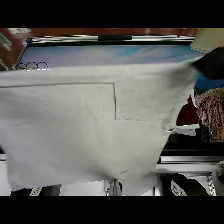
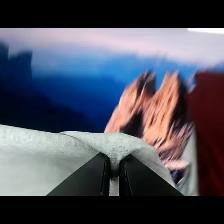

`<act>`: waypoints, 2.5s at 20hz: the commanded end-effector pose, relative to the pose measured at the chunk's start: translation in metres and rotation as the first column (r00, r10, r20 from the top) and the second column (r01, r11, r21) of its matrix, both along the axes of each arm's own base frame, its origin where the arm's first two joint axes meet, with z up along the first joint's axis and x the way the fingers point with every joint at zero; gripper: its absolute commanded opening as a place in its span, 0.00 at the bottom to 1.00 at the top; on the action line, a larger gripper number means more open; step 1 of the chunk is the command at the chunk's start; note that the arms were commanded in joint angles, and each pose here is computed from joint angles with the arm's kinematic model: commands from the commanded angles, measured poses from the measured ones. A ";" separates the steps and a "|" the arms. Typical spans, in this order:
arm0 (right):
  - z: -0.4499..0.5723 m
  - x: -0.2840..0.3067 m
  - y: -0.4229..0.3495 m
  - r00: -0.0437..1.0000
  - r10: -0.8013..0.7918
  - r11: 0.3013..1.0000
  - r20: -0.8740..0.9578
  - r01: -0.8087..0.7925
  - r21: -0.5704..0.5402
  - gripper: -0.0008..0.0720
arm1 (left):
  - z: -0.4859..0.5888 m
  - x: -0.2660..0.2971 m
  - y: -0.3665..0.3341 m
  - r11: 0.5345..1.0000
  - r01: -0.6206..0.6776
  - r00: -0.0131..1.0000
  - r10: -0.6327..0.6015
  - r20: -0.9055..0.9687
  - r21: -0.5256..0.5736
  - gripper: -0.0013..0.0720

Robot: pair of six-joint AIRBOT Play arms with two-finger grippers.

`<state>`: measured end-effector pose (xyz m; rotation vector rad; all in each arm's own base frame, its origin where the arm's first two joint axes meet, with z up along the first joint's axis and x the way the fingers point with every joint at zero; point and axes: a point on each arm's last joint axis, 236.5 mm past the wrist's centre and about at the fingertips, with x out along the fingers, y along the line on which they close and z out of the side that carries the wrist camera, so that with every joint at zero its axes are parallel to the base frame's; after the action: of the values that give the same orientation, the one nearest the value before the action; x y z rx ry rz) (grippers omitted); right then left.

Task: Fold the shirts.

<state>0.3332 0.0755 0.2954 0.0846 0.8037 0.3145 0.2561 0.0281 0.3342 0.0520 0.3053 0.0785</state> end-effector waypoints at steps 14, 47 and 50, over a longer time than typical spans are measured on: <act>-0.244 0.268 0.046 0.965 -0.222 0.960 0.140 0.191 0.202 0.13 | -0.307 0.234 0.025 0.879 -0.172 0.897 -0.047 -0.440 -0.444 0.07; -0.362 0.084 0.040 0.746 -0.035 0.998 -0.666 -0.013 -0.067 0.13 | -0.418 0.119 -0.009 0.900 -0.255 0.435 -0.220 -0.873 -0.354 0.07; -0.361 0.083 0.041 0.741 -0.041 0.998 -0.670 -0.003 -0.065 0.43 | -0.418 0.118 -0.009 0.899 -0.256 0.432 -0.222 -0.874 -0.355 0.19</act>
<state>0.4191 0.1100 -0.0671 0.1180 1.5291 0.2281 0.3739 0.0192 -0.0836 -0.3935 1.4515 -0.0144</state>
